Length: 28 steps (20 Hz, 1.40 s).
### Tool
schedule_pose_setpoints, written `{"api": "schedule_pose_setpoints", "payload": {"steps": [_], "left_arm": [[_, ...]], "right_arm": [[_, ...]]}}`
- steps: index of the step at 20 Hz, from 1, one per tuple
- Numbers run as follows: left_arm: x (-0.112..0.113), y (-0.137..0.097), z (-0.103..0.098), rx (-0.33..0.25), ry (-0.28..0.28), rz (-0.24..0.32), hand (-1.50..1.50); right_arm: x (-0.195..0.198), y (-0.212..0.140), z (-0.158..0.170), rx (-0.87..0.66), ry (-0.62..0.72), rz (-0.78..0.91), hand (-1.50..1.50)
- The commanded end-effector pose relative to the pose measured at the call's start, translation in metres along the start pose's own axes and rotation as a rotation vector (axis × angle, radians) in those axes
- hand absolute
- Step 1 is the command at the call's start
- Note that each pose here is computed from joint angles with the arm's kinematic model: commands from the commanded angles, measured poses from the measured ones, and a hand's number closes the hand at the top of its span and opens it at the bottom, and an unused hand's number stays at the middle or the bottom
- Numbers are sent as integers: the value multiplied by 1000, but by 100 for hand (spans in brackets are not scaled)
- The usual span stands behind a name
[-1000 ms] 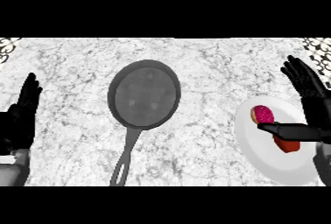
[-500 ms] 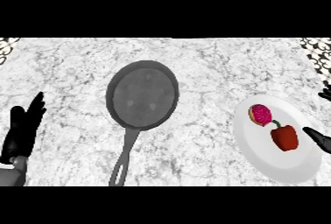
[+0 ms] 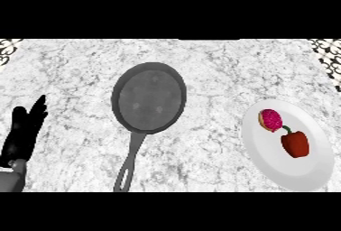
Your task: Pick the bell pepper from the plate and place it in the pan
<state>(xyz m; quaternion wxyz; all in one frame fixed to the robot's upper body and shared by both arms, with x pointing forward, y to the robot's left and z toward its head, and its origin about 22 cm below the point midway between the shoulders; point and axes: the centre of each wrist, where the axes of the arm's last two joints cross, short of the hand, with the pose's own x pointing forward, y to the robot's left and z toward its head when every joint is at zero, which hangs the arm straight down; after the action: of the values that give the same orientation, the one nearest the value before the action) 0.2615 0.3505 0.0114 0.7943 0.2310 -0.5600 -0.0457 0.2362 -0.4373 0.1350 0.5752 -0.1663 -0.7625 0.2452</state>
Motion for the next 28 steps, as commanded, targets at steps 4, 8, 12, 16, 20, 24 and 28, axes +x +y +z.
{"api": "schedule_pose_setpoints", "payload": {"steps": [4, 8, 12, 16, 20, 24, 28], "left_arm": [[4, -20, -9, 0, -2, -10, 0], [9, 4, -10, -4, 0, -16, 0], [0, -10, -3, -10, -22, -8, 0], [-1, -8, 0, -16, 6, -8, 0], [-14, 7, -4, 0, 1, -4, 0], [-2, 3, -6, 1, 3, 4, 0], [34, 1, -8, -13, -1, 5, 0]], "right_arm": [[61, -4, -31, 250, 187, 427, -150], [93, 18, -36, 370, 264, 567, -150], [84, 44, -48, 434, 344, 636, -150], [90, 63, -49, 530, 389, 701, -150], [69, 90, -42, 533, 418, 699, -150], [49, 95, -27, 562, 433, 724, -150], [39, 117, -35, 530, 463, 785, -150]]}}
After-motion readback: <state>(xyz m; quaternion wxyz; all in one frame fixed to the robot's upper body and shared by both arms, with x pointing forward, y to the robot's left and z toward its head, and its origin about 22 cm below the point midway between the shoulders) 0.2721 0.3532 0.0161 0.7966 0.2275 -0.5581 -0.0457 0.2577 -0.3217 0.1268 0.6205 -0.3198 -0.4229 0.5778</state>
